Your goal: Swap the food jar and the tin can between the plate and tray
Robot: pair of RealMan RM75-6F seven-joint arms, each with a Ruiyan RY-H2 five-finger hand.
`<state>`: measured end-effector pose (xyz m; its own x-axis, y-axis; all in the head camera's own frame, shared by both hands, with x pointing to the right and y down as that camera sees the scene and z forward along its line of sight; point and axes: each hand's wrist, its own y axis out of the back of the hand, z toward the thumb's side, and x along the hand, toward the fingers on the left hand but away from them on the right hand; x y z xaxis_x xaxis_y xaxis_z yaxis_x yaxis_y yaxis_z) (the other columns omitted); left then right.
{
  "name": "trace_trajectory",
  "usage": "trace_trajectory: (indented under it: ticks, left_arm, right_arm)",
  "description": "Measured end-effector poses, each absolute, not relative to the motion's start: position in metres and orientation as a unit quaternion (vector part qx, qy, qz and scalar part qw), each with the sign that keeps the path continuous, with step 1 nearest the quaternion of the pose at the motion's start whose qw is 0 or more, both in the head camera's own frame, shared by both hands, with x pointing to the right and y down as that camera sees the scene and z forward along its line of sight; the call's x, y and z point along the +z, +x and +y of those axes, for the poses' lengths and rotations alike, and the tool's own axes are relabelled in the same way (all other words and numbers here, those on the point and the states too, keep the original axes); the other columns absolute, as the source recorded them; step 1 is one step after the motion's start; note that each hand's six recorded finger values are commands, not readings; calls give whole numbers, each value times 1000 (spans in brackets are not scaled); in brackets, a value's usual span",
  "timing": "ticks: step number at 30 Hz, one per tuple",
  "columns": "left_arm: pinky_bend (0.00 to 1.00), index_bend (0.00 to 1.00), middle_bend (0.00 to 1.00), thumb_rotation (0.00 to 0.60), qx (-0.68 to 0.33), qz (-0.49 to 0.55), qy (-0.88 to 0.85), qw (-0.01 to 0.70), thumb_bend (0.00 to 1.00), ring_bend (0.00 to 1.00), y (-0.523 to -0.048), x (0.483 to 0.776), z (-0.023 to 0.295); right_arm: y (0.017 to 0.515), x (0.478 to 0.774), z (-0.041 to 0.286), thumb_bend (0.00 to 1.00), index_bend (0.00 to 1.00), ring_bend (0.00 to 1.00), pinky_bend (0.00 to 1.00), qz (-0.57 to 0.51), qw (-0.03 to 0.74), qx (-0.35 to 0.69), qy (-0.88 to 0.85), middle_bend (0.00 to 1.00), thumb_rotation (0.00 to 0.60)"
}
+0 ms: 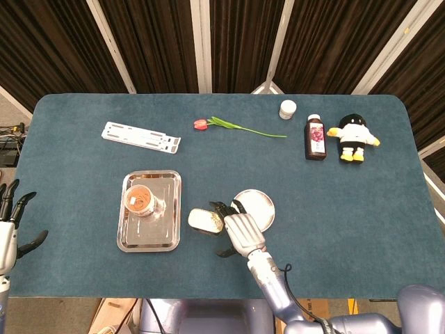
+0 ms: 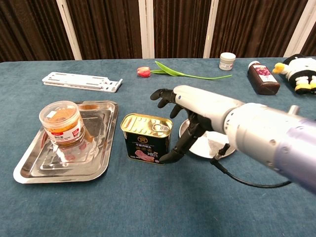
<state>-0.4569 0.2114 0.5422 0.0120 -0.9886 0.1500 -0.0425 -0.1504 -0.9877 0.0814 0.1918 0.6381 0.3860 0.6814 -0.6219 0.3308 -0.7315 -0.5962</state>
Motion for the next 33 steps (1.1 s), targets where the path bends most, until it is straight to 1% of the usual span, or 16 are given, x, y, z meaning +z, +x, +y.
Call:
trace_trajectory:
  ticks: [4, 7, 9, 11, 14, 22, 28, 33]
  left_arm:
    - [26, 213, 23, 600, -526, 474, -547, 446, 130, 0, -460, 542, 210]
    - [26, 213, 22, 600, -526, 478, -546, 443, 130, 0, -461, 541, 210]
    - [26, 213, 21, 600, -526, 480, -546, 441, 130, 0, -462, 540, 210]
    - [25, 213, 21, 600, -526, 481, -547, 439, 130, 0, -462, 540, 210]
    - [22, 213, 20, 600, -526, 483, -548, 435, 130, 0, -462, 541, 210]
    - [22, 213, 19, 600, -526, 492, -546, 428, 130, 0, -466, 540, 208]
    - [22, 213, 17, 600, -528, 498, -545, 419, 131, 0, -469, 540, 206]
    - [22, 213, 12, 600, -527, 506, -544, 414, 154, 0, -471, 539, 206]
  right_arm:
    - [78, 650, 186, 6, 142, 265, 0, -324, 196, 471, -796, 193, 600]
    - [78, 659, 181, 6, 200, 327, 3, -335, 203, 481, -784, 259, 600]
    - [77, 664, 179, 5, 277, 396, 40, -341, 204, 486, -778, 346, 600]
    - [76, 666, 178, 6, 349, 450, 80, -349, 202, 485, -776, 408, 600]
    - [73, 667, 176, 7, 390, 462, 87, -370, 200, 477, -772, 425, 600]
    - [63, 675, 177, 4, 419, 467, 88, -391, 203, 469, -765, 427, 600]
    - [57, 680, 178, 20, 438, 499, 103, -390, 200, 470, -766, 449, 600]
    - [54, 684, 179, 129, 534, 609, 161, -394, 197, 470, -765, 536, 600]
